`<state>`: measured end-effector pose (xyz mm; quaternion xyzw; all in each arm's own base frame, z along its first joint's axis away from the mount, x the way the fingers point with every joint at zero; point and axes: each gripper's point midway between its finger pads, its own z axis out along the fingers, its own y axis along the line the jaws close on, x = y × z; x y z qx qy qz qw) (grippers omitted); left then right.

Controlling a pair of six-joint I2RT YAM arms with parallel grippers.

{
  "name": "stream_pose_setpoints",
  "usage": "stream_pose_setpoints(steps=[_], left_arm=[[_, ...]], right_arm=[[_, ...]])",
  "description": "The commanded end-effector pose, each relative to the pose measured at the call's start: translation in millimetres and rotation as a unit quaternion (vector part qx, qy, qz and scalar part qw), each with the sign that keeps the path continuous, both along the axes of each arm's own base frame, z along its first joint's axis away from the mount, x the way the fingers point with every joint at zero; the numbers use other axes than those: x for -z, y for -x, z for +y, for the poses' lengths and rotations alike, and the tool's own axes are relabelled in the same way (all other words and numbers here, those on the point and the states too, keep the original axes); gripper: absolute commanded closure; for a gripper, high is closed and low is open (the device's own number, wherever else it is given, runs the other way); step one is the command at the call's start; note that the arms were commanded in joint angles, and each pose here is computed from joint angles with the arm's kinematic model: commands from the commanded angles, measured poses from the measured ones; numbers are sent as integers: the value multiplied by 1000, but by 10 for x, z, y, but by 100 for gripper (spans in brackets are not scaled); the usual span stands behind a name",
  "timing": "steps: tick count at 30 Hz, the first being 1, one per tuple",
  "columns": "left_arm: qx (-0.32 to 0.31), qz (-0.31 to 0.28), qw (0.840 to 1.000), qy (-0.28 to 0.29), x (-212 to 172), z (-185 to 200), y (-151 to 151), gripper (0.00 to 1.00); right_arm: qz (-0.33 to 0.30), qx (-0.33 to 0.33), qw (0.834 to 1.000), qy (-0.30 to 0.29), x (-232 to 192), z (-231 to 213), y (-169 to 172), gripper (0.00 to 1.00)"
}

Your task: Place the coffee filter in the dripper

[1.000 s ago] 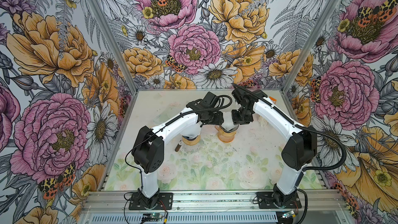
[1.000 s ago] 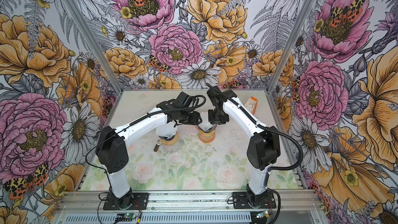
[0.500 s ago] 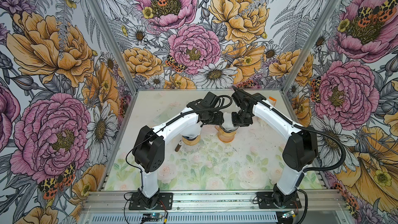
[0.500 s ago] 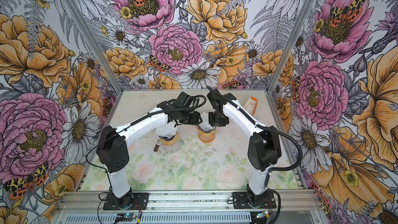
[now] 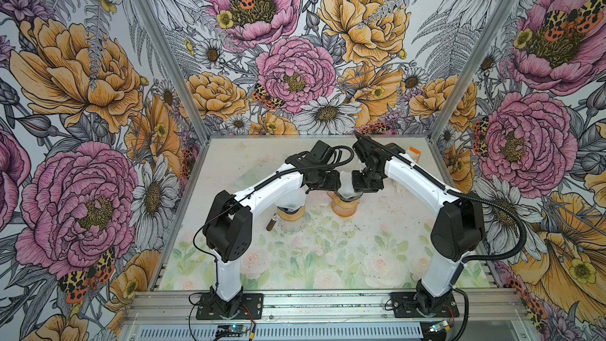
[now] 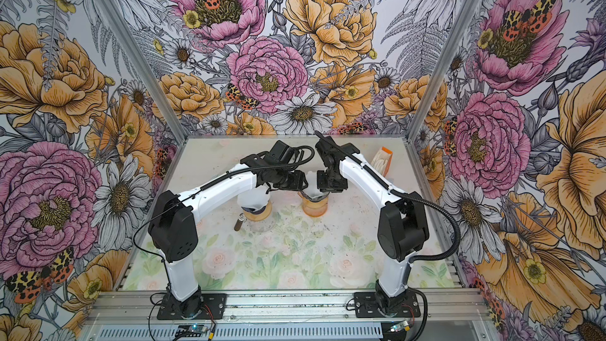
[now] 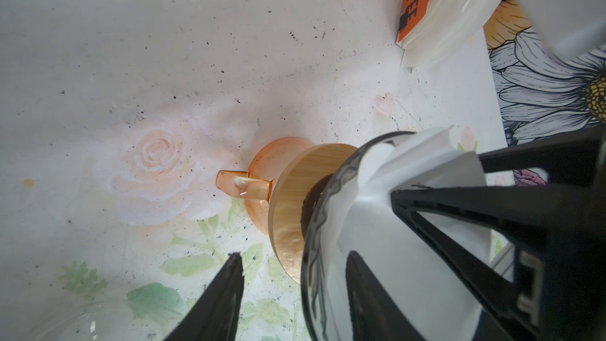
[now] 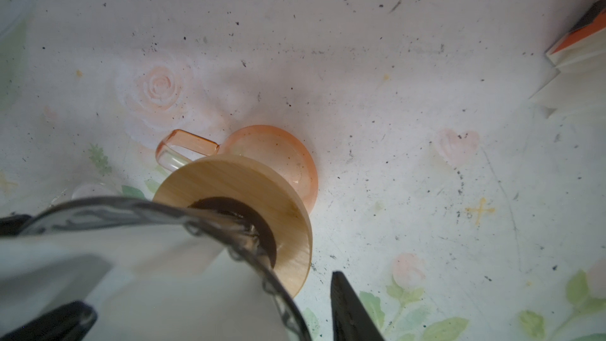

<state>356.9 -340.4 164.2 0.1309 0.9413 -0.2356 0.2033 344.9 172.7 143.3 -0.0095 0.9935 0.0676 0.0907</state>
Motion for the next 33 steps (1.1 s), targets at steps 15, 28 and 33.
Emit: stream_pose_setpoints(steps=[15,28,33], left_arm=[[-4,4,1000,-1,23,4,-7,48],[-4,6,1000,-3,49,3,-5,48],[-6,7,1000,-5,62,22,3,49]], right_arm=[[-41,5,997,-70,-334,122,5,55],[-8,11,999,-43,-60,43,99,50],[3,10,999,-36,27,29,121,49]])
